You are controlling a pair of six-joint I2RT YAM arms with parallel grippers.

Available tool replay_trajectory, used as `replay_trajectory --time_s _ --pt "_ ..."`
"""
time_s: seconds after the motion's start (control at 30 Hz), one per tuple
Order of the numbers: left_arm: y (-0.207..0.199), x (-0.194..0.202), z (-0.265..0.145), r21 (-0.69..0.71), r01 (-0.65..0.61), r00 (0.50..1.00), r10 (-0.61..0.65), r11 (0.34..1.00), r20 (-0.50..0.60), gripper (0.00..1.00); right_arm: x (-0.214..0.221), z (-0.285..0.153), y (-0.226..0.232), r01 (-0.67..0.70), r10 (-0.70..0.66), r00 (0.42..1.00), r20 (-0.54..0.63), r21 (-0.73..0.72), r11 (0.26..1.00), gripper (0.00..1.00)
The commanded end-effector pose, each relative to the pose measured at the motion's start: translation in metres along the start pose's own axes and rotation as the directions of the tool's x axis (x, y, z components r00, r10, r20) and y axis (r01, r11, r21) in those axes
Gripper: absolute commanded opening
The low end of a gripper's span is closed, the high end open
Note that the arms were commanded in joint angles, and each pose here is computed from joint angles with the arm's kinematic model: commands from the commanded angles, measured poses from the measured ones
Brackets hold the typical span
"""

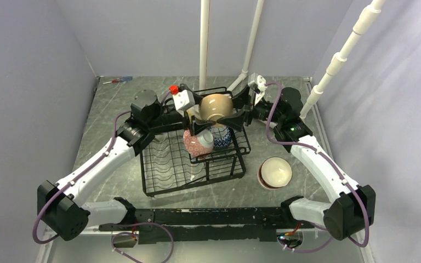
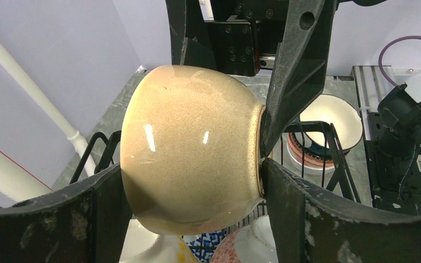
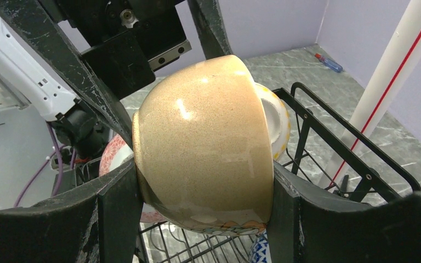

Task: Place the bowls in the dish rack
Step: Turn the bowl upside down on the dish rack.

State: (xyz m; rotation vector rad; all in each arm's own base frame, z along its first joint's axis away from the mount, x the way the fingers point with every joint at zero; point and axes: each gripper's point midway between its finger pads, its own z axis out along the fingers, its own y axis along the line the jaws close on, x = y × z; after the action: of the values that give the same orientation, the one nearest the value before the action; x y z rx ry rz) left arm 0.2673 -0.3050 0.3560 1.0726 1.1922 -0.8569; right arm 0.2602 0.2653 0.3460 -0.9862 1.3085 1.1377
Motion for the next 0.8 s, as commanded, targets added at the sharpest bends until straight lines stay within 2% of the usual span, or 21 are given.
replay_trajectory --time_s 0.0,0.17,0.3,0.4,0.57,0.77 --pt "0.004 -0.018 0.006 -0.006 -0.023 0.999 0.024 1.000 0.045 0.79 -0.040 0.000 0.020 0.130 -0.125 0.988 0.087 -0.065 0.989 0.00" --pt "0.005 -0.019 0.009 0.000 -0.011 0.999 0.011 1.000 0.046 0.52 -0.037 0.001 0.020 0.121 -0.116 0.990 0.077 -0.070 0.990 0.00" --pt "0.007 -0.020 0.010 -0.010 0.011 0.999 -0.011 1.000 0.045 0.24 -0.036 0.001 0.017 0.125 -0.121 0.990 0.069 -0.058 0.991 0.00" --pt "0.007 -0.022 0.012 -0.004 0.034 0.998 -0.034 0.999 0.049 0.03 -0.037 0.002 0.018 0.127 -0.122 0.990 0.071 -0.062 0.990 0.18" --pt "0.003 -0.029 0.014 0.024 0.066 0.996 -0.067 0.998 0.058 0.03 -0.039 0.000 0.018 0.165 -0.160 0.983 0.088 -0.052 0.985 0.44" --pt "0.003 -0.035 0.013 0.015 0.107 0.992 -0.108 0.994 0.067 0.03 -0.035 -0.002 0.018 0.177 -0.173 0.980 0.095 -0.036 0.984 0.62"
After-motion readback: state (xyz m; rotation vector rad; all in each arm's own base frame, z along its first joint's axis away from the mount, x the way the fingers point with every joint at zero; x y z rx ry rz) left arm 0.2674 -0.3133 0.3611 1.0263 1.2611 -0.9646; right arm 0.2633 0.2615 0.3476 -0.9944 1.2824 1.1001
